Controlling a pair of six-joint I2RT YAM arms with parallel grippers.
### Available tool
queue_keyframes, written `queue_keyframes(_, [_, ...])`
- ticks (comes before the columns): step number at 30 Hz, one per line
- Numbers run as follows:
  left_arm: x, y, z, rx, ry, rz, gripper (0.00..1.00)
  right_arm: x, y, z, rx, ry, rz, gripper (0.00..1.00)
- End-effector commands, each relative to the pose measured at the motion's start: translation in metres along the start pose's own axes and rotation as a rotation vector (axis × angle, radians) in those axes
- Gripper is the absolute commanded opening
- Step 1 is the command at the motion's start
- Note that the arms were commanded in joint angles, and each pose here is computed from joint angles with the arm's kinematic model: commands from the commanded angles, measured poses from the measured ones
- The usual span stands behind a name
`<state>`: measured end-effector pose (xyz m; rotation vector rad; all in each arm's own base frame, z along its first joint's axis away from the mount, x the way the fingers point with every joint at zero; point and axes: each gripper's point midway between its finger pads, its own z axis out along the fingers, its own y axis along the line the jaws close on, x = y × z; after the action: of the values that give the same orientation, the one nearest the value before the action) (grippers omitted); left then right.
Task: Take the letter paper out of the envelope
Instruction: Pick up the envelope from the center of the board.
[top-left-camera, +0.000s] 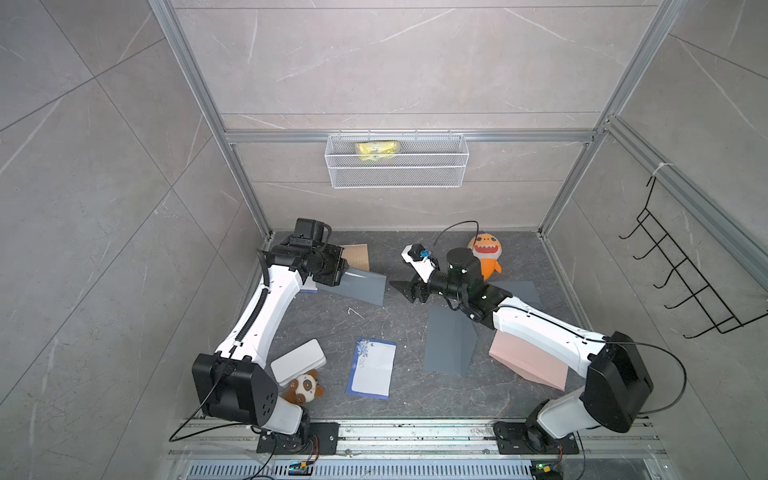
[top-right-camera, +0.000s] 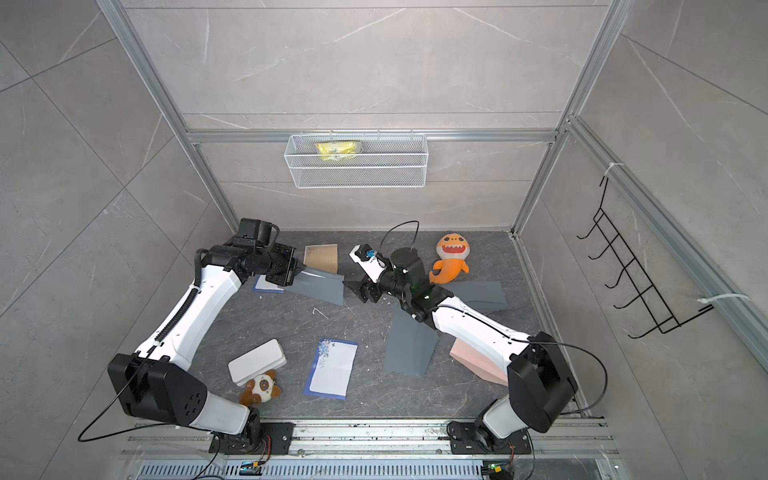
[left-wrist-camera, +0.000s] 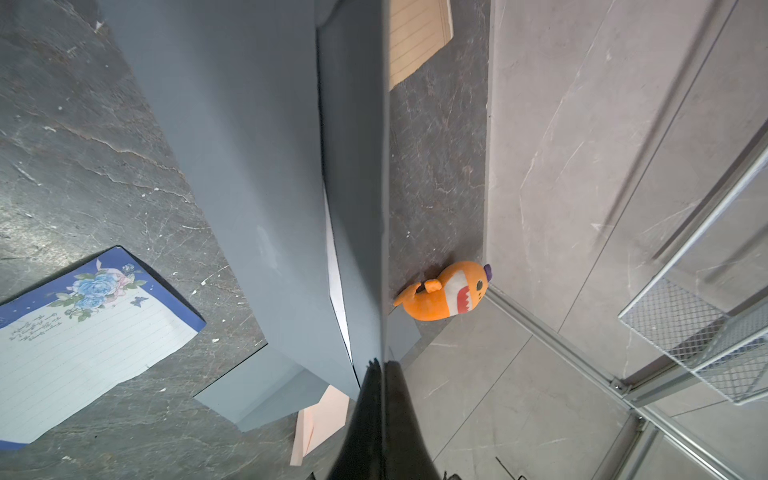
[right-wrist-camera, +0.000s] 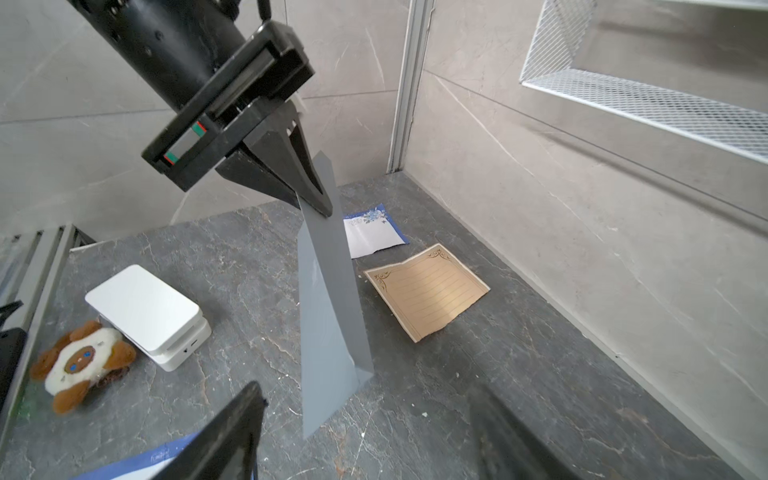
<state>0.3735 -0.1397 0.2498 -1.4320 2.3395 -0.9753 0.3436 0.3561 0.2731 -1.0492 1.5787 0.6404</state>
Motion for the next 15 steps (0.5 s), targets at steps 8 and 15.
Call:
queue_keyframes(8, [0.027,-0.021,0.000,0.000,0.061,0.139,0.00,0.031,0.012,0.028,-0.045,0.183,-0.047,0.78])
queue_keyframes(15, [0.042,-0.027,0.002,-0.002,0.084,0.180,0.00,0.040,0.004,0.039,-0.014,0.225,-0.012,0.76])
